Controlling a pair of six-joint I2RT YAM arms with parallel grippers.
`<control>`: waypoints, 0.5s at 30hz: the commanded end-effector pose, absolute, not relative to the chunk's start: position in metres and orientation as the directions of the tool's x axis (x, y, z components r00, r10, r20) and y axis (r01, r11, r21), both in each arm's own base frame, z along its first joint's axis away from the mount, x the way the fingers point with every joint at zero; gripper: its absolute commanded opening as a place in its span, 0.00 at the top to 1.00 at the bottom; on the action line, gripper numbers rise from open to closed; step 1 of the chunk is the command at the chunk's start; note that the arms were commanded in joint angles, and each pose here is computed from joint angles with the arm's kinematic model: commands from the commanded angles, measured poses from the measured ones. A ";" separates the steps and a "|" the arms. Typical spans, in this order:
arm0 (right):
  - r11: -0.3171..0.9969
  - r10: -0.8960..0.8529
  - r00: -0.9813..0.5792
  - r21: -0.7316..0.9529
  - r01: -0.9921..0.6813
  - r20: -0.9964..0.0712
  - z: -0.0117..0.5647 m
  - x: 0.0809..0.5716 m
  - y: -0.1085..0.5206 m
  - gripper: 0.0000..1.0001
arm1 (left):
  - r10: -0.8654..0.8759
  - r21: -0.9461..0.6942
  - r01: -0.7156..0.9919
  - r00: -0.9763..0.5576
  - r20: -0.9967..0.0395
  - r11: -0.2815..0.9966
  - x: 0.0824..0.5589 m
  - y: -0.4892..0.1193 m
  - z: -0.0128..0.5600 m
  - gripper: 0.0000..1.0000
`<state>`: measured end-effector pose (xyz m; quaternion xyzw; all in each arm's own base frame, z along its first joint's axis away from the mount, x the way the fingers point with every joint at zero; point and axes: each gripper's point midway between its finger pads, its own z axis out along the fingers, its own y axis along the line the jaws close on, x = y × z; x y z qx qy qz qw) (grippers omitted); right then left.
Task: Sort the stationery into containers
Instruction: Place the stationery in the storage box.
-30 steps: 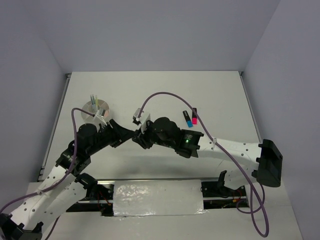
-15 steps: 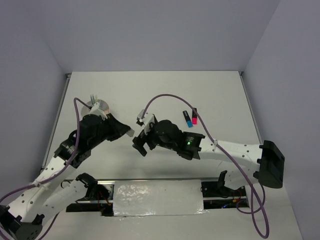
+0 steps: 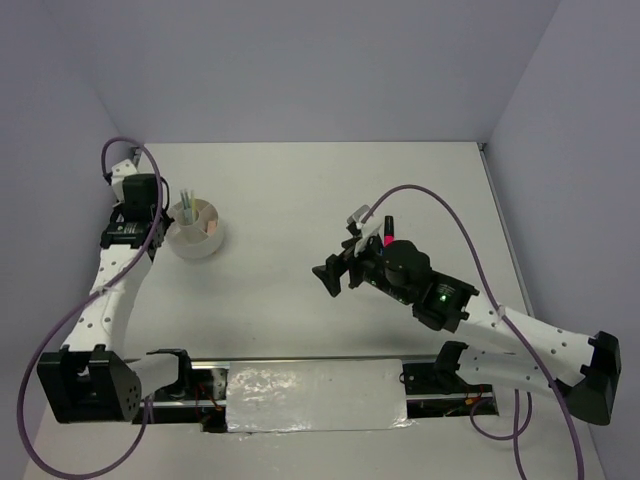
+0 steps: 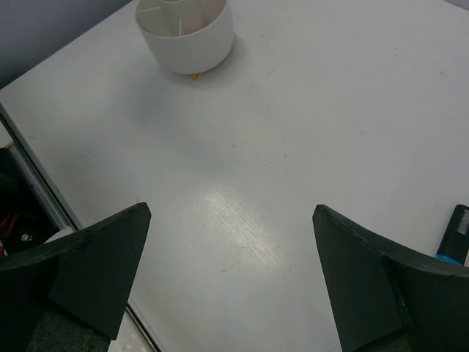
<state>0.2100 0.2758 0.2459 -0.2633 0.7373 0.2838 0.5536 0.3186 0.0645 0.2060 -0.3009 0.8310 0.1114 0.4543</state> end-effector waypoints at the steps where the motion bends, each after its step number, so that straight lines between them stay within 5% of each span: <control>1: 0.692 -0.091 -0.236 0.109 -0.713 -0.967 0.243 0.204 0.264 0.00 | -0.295 -0.080 -0.550 -0.315 -0.902 0.832 0.351 0.091 0.241 0.91; 15: 0.638 -0.107 -0.207 0.092 -0.765 -0.972 0.241 0.184 0.254 0.00 | -0.350 -0.231 -0.359 -0.313 -0.883 0.904 0.395 0.096 0.204 0.85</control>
